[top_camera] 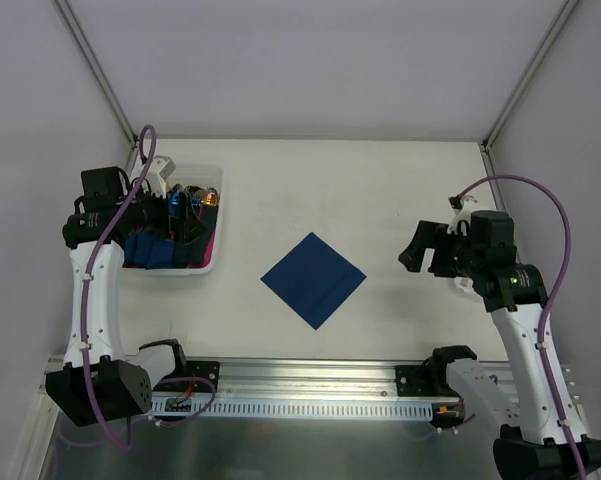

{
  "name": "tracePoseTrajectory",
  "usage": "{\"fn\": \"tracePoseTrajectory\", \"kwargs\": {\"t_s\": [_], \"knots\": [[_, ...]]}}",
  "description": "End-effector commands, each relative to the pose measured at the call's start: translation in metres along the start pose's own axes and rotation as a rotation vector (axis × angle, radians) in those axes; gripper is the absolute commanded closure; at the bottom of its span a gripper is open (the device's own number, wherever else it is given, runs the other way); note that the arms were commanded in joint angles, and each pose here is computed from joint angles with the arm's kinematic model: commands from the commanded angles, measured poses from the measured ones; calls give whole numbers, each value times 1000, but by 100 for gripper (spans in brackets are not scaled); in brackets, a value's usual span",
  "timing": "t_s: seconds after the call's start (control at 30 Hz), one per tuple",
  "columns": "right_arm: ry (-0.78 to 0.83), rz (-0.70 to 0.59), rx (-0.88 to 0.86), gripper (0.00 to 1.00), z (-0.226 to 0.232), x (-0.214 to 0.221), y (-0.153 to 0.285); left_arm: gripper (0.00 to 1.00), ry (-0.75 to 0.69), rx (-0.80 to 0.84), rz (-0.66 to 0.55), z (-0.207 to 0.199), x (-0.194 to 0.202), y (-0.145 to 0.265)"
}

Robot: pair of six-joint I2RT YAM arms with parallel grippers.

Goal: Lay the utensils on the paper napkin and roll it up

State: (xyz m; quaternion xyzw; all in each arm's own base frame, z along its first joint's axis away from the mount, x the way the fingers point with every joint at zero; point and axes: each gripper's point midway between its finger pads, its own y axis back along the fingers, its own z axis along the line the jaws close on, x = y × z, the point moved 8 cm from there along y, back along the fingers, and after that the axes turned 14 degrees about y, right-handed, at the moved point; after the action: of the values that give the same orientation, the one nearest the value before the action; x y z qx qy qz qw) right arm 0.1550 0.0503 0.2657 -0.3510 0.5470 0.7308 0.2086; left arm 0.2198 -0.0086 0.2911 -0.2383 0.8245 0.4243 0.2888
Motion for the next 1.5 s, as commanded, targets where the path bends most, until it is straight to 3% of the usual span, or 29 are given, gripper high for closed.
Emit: {"fn": "tracePoseTrajectory", "kwargs": {"t_s": [0.0,0.27,0.43,0.8,1.23,1.47], "knots": [[26,73,0,4,7,5,-10,1,-27,18,-3,-4,-3,2],[106,227,-33,27,54,13,-78,1,4,32,-1,-5,-8,0],[112,288,-11,36,98,21,-123,1,37,37,-7,-8,-15,1],[174,399,-51,37,163,42,-192,1,53,-17,21,0,-11,-1],[170,526,45,39,155,75,-224,1,50,-25,12,-2,-12,2],[218,545,44,39,146,84,-219,1,51,-28,17,-2,-9,2]]}}
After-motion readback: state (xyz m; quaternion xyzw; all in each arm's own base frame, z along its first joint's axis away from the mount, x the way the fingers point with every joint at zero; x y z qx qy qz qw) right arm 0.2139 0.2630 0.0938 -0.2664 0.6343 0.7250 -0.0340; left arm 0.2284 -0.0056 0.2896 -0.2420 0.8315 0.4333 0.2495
